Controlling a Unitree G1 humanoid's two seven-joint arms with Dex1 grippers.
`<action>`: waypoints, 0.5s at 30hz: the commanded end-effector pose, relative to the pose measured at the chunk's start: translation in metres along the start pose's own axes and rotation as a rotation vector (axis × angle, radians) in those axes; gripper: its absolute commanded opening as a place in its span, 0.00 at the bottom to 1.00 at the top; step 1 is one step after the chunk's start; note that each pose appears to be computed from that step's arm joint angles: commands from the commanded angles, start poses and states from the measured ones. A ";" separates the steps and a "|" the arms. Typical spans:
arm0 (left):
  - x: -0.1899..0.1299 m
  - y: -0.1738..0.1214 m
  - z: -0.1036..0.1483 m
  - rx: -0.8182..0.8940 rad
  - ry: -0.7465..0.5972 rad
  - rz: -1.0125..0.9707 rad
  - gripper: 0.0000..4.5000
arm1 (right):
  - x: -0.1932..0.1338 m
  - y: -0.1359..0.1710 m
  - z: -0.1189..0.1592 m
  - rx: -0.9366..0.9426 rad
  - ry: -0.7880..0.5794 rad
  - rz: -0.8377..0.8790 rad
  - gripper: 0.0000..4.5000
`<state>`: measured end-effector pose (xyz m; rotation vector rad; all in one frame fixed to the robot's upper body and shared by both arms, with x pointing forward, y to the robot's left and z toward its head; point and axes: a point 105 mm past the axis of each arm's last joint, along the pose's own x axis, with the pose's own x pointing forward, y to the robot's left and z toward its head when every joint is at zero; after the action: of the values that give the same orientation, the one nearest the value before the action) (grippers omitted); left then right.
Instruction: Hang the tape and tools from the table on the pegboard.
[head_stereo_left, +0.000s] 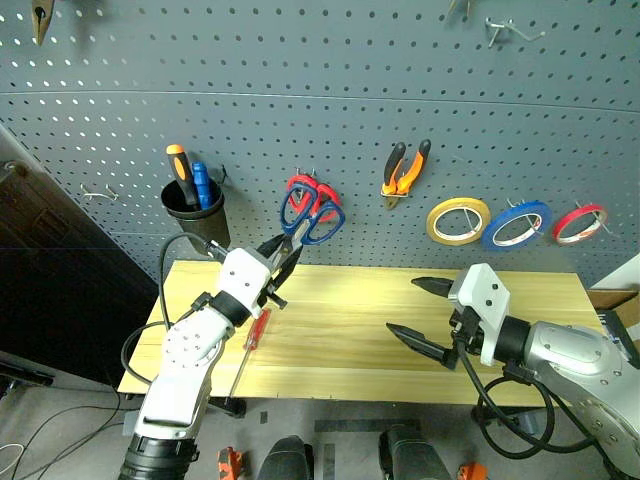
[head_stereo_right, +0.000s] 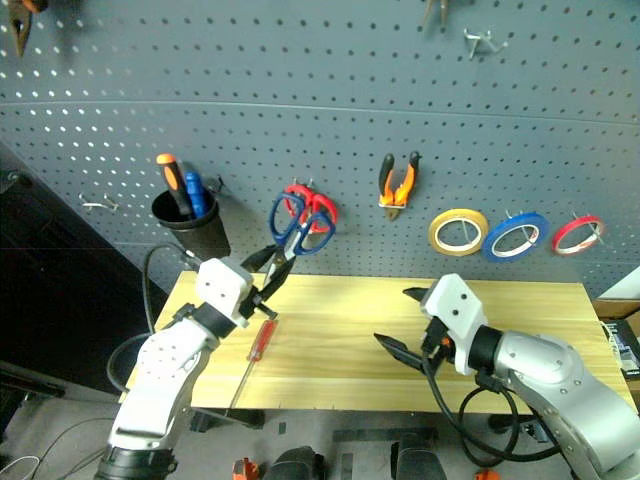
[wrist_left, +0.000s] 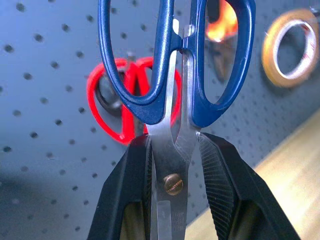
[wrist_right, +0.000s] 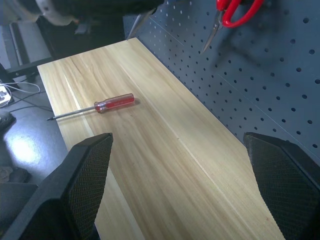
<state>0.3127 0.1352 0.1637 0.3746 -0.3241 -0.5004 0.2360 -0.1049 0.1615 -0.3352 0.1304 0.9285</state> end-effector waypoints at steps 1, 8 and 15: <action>0.007 0.009 0.007 0.012 -0.024 0.041 0.25 | -0.003 -0.005 0.017 -0.055 -0.057 -0.025 1.00; 0.015 0.001 -0.002 -0.023 0.001 0.021 0.25 | -0.003 -0.006 0.024 -0.069 -0.073 -0.031 1.00; 0.021 -0.008 -0.010 -0.062 0.022 -0.018 0.25 | -0.002 -0.005 0.028 -0.073 -0.086 -0.039 1.00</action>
<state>0.3303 0.1237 0.1425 0.3256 -0.2315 -0.5148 0.2426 -0.1026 0.1775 -0.3533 0.0661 0.9061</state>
